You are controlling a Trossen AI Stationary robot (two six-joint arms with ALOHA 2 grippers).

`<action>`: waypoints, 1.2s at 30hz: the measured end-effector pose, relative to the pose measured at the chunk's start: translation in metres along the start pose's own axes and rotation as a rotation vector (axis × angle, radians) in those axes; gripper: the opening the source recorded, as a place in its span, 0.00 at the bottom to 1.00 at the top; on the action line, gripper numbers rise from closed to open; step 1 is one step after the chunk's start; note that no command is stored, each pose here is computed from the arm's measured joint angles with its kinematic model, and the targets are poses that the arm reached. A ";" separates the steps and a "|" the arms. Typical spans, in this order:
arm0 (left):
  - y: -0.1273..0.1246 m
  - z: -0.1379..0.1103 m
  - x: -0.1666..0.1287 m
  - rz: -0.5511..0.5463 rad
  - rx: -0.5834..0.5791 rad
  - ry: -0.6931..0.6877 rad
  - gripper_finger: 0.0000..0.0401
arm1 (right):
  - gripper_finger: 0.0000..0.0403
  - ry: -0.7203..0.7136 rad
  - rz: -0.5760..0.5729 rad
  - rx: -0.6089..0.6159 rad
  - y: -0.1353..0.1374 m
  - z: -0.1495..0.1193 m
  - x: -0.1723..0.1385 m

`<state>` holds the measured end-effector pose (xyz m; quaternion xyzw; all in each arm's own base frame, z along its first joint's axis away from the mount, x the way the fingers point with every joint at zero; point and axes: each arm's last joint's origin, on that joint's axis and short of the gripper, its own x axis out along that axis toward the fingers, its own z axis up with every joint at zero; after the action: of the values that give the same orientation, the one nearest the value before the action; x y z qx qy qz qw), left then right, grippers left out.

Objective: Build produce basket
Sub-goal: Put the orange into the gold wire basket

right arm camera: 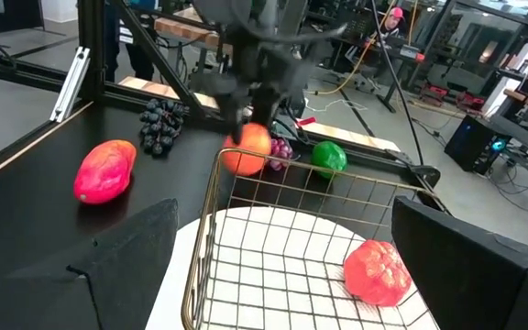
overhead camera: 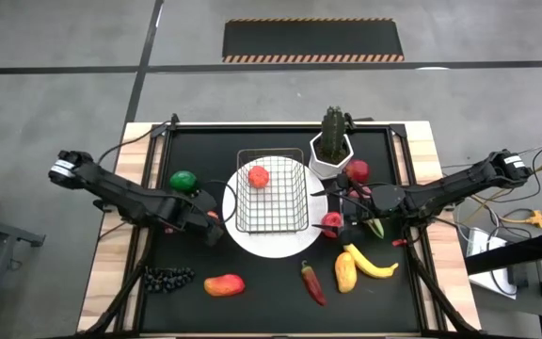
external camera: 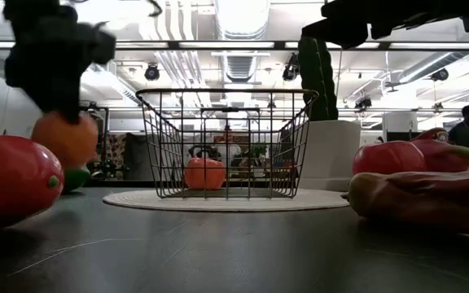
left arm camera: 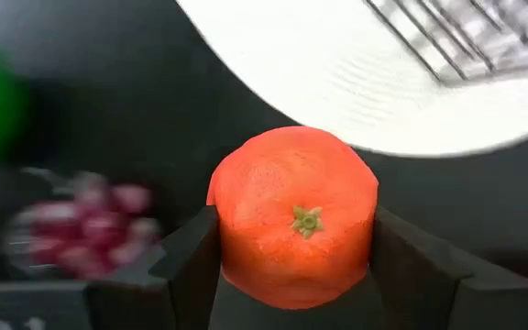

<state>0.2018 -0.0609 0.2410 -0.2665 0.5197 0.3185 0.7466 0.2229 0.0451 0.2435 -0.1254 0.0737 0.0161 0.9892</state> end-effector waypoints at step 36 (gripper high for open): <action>-0.043 0.160 -0.005 -0.209 0.270 -0.351 0.54 | 0.95 0.023 -0.003 0.014 -0.001 -0.003 0.000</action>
<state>0.3297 0.0267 0.2997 -0.1568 0.3895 0.2087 0.8832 0.2228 0.0435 0.2412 -0.1186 0.0851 0.0125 0.9892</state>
